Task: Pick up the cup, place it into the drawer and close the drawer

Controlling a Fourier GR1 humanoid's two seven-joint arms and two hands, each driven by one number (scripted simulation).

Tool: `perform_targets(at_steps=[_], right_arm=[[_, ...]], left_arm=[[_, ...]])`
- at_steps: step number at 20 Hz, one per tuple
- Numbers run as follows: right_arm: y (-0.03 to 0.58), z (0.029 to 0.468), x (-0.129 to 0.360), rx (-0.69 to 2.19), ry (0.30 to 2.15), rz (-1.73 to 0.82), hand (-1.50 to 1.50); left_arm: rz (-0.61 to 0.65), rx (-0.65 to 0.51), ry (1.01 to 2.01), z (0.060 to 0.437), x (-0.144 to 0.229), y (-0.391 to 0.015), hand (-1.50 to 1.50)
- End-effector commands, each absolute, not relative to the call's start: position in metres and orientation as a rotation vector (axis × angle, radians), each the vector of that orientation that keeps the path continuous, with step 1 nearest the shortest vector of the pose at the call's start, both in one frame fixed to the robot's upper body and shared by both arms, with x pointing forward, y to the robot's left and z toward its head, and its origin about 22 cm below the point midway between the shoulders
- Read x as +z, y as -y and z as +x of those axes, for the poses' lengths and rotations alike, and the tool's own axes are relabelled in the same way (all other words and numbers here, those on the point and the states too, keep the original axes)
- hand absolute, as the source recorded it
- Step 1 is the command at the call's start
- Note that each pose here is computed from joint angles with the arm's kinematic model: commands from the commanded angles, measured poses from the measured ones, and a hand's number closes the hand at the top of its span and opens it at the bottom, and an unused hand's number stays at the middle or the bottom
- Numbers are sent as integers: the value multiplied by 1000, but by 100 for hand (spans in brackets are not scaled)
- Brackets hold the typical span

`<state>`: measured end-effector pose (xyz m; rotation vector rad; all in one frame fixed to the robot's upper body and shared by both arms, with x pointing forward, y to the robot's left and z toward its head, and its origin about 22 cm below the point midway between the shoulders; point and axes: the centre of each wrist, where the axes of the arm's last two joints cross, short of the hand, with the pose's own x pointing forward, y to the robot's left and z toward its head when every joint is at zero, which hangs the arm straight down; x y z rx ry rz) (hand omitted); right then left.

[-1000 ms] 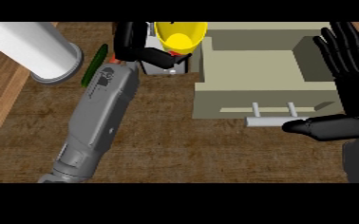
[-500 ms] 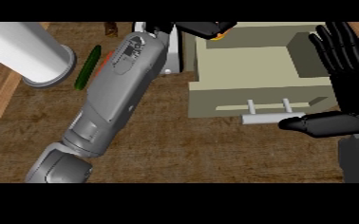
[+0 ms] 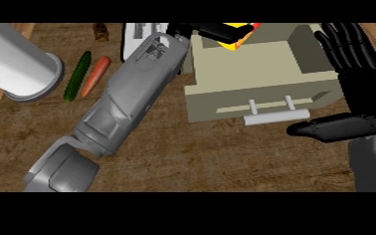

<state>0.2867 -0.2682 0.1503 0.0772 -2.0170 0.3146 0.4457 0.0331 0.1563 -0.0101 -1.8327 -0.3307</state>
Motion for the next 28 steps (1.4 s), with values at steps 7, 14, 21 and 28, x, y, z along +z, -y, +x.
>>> perform_targets(at_steps=[7, 14, 21, 28], right_arm=[[242, 293, 162, 376, 2057, 143, -150], [221, 299, 160, 491, 2011, 421, -150], [202, 293, 155, 799, 1848, 632, 150], [227, 284, 143, 1150, 1581, 327, -150]], left_arm=[[37, -502, 1711, 441, 120, -38, -150], [-119, -294, 1759, 438, 112, -43, -150], [-290, -135, 1901, 436, 136, -33, -150], [-218, -53, 1930, 438, 125, -39, -150]])
